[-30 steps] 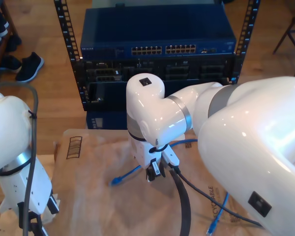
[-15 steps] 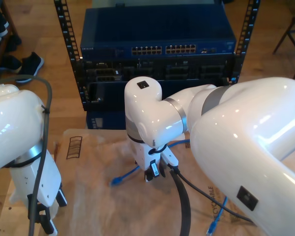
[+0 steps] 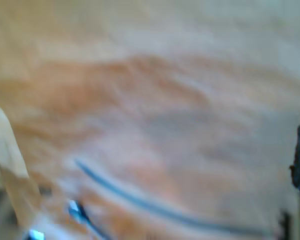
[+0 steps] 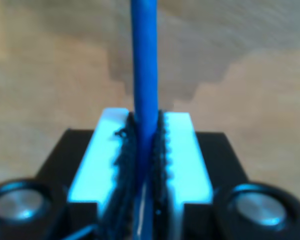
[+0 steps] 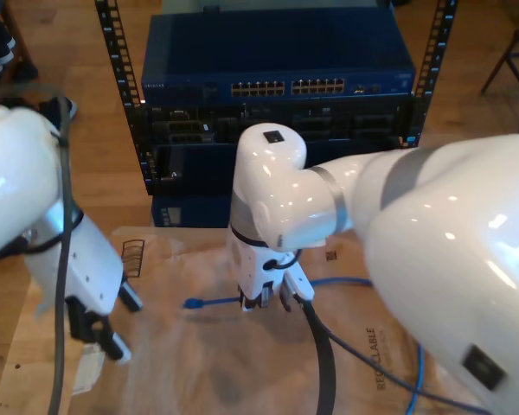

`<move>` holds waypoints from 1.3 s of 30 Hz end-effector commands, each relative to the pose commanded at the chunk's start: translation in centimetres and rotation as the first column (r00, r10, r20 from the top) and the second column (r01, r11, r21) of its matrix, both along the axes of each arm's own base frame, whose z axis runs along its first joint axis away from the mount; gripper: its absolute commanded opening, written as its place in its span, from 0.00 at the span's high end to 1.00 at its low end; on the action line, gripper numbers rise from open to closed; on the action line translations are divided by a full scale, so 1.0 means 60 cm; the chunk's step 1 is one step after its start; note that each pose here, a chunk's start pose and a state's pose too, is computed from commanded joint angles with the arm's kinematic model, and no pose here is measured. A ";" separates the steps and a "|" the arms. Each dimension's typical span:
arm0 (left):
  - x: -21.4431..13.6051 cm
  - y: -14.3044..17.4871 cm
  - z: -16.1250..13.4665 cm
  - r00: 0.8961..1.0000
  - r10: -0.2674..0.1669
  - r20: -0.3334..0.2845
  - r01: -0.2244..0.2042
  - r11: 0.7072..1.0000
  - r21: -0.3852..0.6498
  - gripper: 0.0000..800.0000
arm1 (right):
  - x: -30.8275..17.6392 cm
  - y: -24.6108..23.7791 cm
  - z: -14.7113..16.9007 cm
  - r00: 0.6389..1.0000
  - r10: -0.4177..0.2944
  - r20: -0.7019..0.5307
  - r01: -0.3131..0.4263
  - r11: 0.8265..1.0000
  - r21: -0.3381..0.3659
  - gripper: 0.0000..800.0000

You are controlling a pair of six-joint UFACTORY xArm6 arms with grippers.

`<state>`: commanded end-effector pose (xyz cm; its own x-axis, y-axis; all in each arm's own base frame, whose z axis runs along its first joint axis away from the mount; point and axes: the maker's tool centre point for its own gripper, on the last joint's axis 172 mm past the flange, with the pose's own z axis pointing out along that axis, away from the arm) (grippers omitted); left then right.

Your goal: Grab the cable and plug it in

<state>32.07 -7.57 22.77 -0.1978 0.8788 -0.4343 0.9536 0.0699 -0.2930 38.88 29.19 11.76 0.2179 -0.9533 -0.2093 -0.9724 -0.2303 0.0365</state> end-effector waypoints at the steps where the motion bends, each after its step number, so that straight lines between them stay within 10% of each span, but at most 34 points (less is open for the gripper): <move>1: 0.011 -0.017 0.011 1.000 0.017 0.004 -0.017 0.999 -0.043 0.00 | -0.014 -0.013 0.016 0.999 -0.028 -0.019 0.028 0.999 0.018 1.00; 13: 0.159 -0.128 0.199 0.979 0.150 0.140 -0.087 0.922 -0.378 0.00 | -0.017 -0.118 0.266 0.954 -0.300 -0.031 0.295 0.910 0.292 1.00; 22: 0.116 -0.235 0.315 0.986 -0.038 0.165 0.118 0.854 -0.507 0.00 | -0.020 -0.132 0.402 0.929 -0.346 -0.129 0.363 0.789 0.496 0.99; 28: 0.051 -0.250 0.350 0.986 -0.137 0.092 0.165 0.793 -0.587 0.01 | -0.043 -0.125 0.421 0.940 -0.308 -0.143 0.336 0.783 0.523 0.99; 39: 0.066 -0.253 0.377 0.995 -0.079 0.065 0.103 0.762 -0.640 0.12 | -0.058 -0.114 0.442 0.949 -0.282 -0.141 0.311 0.769 0.558 0.99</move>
<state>36.06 -22.73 45.41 -0.1072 0.4058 -0.9076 0.9553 -0.2108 -0.2071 35.41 22.37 38.28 -0.0797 -0.6746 -0.7339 -0.9964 0.0758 0.0386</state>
